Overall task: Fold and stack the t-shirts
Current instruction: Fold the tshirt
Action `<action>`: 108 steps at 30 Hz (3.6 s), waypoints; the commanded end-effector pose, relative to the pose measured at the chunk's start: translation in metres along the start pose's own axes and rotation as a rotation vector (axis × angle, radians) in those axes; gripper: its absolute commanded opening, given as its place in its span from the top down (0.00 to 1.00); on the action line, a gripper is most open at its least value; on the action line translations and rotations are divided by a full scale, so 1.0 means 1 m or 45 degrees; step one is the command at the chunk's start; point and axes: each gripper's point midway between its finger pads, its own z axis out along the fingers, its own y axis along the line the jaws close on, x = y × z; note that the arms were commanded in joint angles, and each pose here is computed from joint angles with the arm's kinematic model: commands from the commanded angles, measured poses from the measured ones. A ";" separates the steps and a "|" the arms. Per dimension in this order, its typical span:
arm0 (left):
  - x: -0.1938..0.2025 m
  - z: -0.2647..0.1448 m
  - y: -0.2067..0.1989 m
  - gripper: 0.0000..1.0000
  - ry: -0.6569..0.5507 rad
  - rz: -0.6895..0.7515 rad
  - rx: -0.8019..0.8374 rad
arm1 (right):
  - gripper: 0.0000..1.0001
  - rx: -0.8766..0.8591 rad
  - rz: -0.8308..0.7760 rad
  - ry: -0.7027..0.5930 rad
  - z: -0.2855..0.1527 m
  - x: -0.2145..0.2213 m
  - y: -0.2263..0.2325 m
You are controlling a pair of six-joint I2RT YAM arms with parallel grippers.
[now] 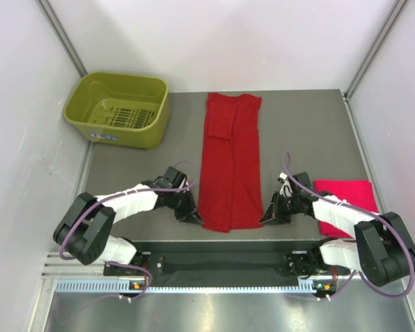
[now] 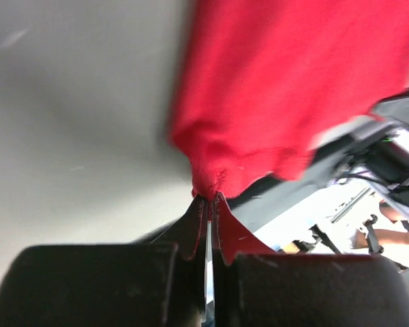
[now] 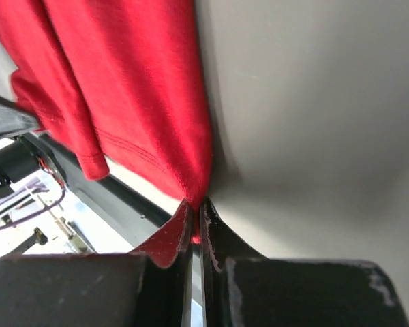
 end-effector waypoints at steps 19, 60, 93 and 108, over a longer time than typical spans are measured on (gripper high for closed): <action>-0.241 -0.058 -0.130 1.00 -0.443 0.010 0.261 | 1.00 0.004 -0.093 -0.152 -0.024 -0.211 0.077; -0.329 -0.100 -0.128 0.63 -0.561 0.307 0.022 | 0.73 -0.134 -0.016 -0.285 -0.046 -0.364 0.066; -0.230 -0.029 -0.153 0.72 -0.435 0.487 0.105 | 0.89 -0.482 -0.035 -0.257 0.111 -0.376 0.156; -0.221 -0.034 -0.143 0.65 -0.409 0.414 0.080 | 0.68 -0.266 -0.281 -0.313 -0.009 -0.325 0.152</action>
